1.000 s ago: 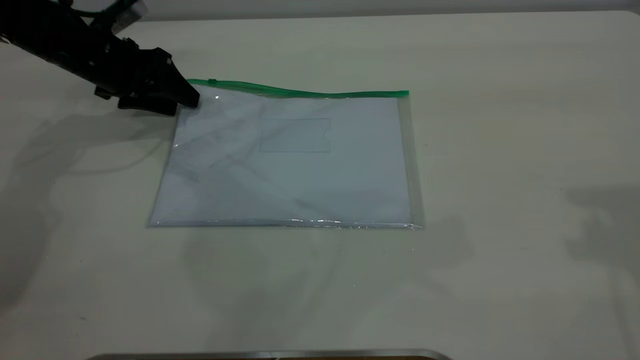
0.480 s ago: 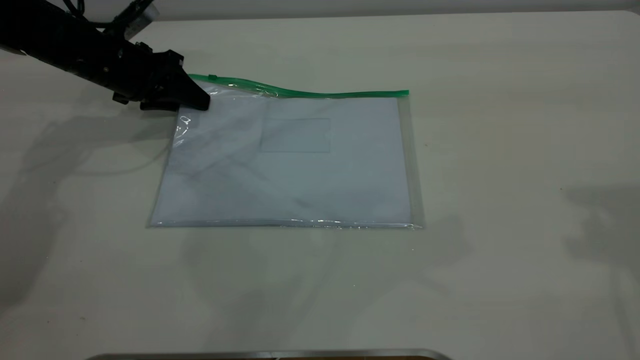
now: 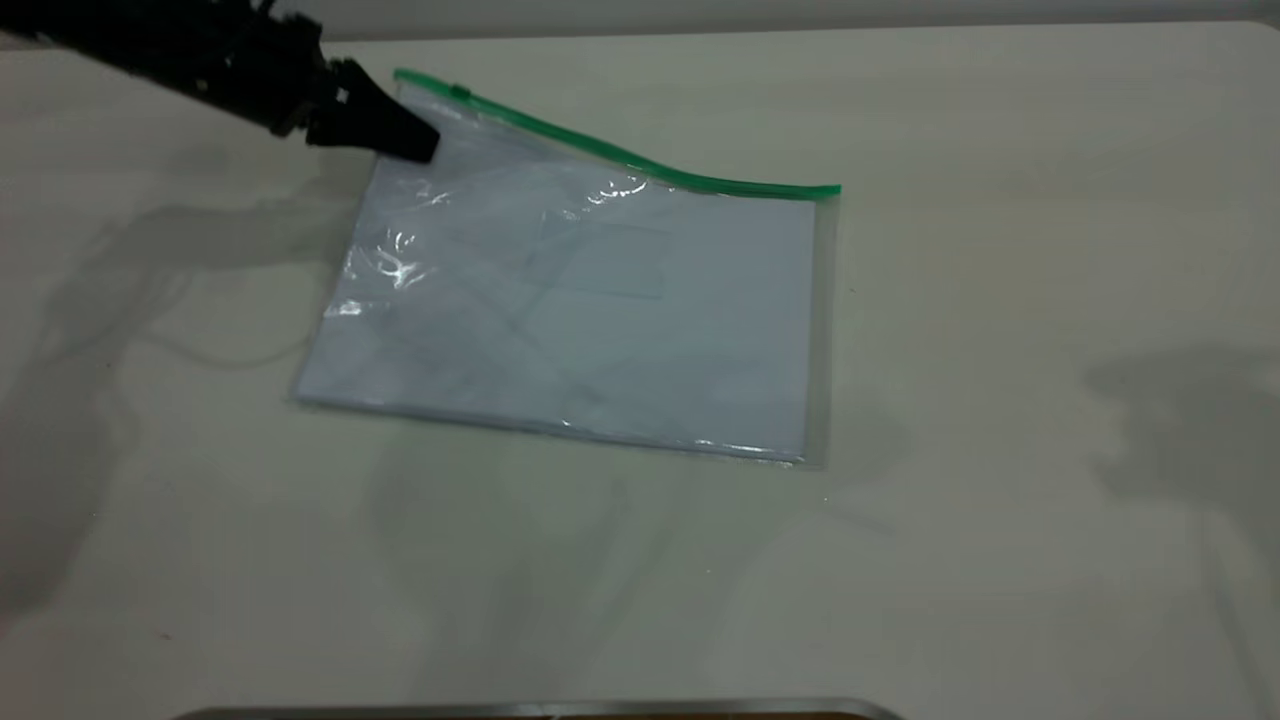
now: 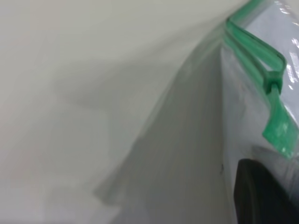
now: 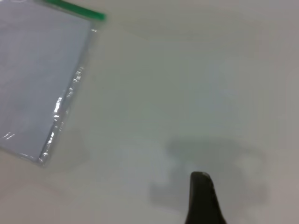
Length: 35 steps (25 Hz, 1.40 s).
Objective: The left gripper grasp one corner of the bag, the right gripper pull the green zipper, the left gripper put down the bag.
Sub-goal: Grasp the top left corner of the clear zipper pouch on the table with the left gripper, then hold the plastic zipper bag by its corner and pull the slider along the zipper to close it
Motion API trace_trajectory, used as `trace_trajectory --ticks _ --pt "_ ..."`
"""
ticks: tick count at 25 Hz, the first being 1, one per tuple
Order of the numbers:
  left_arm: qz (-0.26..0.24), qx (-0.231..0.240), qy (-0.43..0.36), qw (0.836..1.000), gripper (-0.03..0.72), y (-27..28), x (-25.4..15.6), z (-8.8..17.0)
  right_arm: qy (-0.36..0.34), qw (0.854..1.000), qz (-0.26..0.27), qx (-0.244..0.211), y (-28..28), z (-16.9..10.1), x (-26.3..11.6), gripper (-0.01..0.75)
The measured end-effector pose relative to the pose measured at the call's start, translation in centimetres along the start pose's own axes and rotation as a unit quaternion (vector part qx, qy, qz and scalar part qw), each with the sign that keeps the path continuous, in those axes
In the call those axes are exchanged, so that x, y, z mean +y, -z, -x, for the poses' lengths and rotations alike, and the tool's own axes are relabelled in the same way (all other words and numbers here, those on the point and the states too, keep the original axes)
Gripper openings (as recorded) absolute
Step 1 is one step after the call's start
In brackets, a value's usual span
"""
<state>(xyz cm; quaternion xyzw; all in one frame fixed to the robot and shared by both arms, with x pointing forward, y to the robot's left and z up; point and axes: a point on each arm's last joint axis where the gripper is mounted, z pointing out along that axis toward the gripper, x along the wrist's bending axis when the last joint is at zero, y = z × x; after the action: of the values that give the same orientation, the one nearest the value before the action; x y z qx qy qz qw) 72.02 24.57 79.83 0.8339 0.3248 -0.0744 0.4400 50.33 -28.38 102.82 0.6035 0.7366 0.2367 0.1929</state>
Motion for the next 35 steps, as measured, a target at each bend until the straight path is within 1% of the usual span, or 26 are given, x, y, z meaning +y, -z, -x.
trace_trajectory --ticks 3,7,12,15,18,19,22,26,30,35 --pt "-0.02 -0.014 -0.071 0.997 0.054 0.0 1.1 0.3 0.039 0.999 0.004 0.027 -2.1 -0.2 0.4 0.538" --pt "-0.049 -0.036 -0.164 0.985 0.054 -1.1 2.7 1.5 0.069 0.995 0.004 0.071 -5.1 -0.8 0.7 0.538" --pt "-0.074 -0.069 -0.273 0.957 0.054 -4.1 4.4 4.2 0.133 0.983 0.016 0.127 -9.0 -2.9 2.3 0.538" --pt "-0.078 -0.093 -0.334 0.935 0.054 -5.8 4.9 5.9 0.171 0.972 0.024 0.162 -11.3 -4.8 3.5 0.538" --pt "-0.079 -0.113 -0.381 0.914 0.054 -7.2 5.3 7.4 0.197 0.958 0.024 0.207 -13.5 -7.0 4.2 0.538" --pt "-0.079 -0.119 -0.392 0.909 0.054 -7.6 5.4 7.8 0.203 0.954 0.024 0.219 -14.3 -7.5 4.3 0.538" --pt "-0.079 -0.13 -0.41 0.9 0.054 -8.5 5.6 8.7 0.219 0.941 0.016 0.258 -16.4 -9.2 4.1 0.538" --pt "-0.079 -0.138 -0.424 0.892 0.054 -9.1 5.7 9.5 0.223 0.93 0.008 0.292 -18.7 -10.2 3.3 0.538" --pt "-0.065 -0.144 -0.437 0.886 0.054 -9.8 6.1 10.2 0.211 0.928 0.015 0.308 -20.2 -10.5 2.5 0.538" --pt "-0.04 -0.151 -0.432 0.888 0.054 -10.6 6.6 11.4 0.2 0.928 0.027 0.314 -21.4 -10.6 2.1 0.538"
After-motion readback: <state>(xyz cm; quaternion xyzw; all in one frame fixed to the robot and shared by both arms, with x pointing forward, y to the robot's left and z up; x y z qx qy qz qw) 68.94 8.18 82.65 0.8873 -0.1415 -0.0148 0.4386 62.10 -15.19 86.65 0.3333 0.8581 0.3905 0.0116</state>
